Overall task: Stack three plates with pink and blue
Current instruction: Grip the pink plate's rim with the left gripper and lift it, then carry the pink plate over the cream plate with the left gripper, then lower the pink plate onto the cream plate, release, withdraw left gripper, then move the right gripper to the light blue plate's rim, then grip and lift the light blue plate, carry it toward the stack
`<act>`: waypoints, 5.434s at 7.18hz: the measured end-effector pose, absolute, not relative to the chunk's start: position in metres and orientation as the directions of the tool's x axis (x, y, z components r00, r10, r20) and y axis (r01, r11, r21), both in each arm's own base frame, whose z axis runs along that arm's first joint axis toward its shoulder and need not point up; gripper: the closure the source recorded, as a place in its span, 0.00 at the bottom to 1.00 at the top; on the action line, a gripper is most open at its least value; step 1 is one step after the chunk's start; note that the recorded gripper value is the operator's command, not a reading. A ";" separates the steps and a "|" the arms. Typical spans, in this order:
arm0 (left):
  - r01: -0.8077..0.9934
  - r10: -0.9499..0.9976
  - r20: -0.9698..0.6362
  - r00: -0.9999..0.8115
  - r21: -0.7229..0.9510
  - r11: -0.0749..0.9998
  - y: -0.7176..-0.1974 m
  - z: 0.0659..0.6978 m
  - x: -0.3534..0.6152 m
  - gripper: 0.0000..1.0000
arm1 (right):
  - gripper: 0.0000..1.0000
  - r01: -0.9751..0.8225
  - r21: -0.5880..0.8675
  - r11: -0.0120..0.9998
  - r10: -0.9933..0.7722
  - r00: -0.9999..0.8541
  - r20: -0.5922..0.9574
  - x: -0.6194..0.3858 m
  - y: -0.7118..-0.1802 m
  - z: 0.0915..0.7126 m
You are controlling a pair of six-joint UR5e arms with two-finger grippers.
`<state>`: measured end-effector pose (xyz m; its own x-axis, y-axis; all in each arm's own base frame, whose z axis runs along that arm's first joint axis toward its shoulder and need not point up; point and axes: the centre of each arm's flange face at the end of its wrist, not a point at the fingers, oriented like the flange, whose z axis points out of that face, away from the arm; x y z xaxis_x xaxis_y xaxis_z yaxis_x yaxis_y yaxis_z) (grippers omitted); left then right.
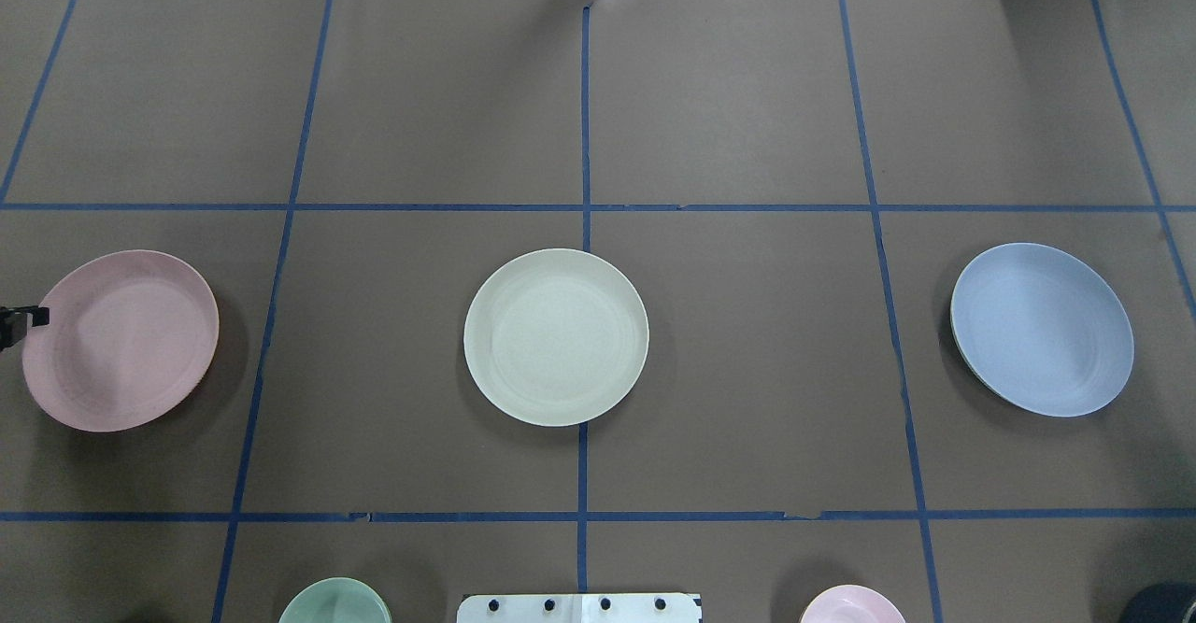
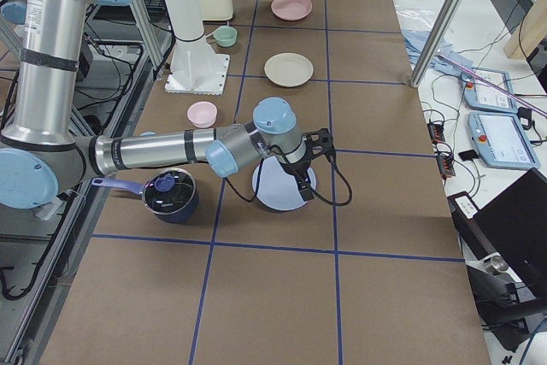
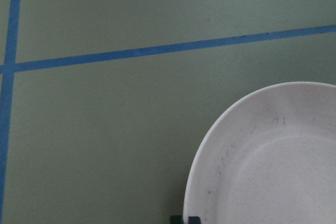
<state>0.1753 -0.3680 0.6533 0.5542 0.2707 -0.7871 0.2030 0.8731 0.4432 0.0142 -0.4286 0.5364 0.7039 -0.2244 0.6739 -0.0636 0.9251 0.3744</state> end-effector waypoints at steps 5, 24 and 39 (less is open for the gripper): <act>0.189 0.202 -0.834 0.514 0.340 0.921 -0.407 0.401 0.208 1.00 | 0.00 -0.063 0.372 0.926 -0.227 0.696 0.682 0.014 -0.427 0.536; -0.168 0.488 -0.481 0.728 0.565 0.808 -0.426 0.402 0.130 0.00 | 0.18 -0.195 0.229 0.954 -0.034 0.687 0.726 -0.093 -0.364 0.656; -0.110 0.424 -0.540 0.727 0.518 0.848 -0.433 0.454 0.083 0.00 | 1.00 -0.340 0.217 0.915 -0.107 0.316 0.943 -0.246 -0.464 0.408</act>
<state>0.0832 -0.4326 0.4544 0.7265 0.4245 -0.5404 -0.1100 0.8481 0.5183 -0.2460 -0.4639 0.4081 0.3155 -0.1066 0.9429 -0.3398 0.9151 0.2172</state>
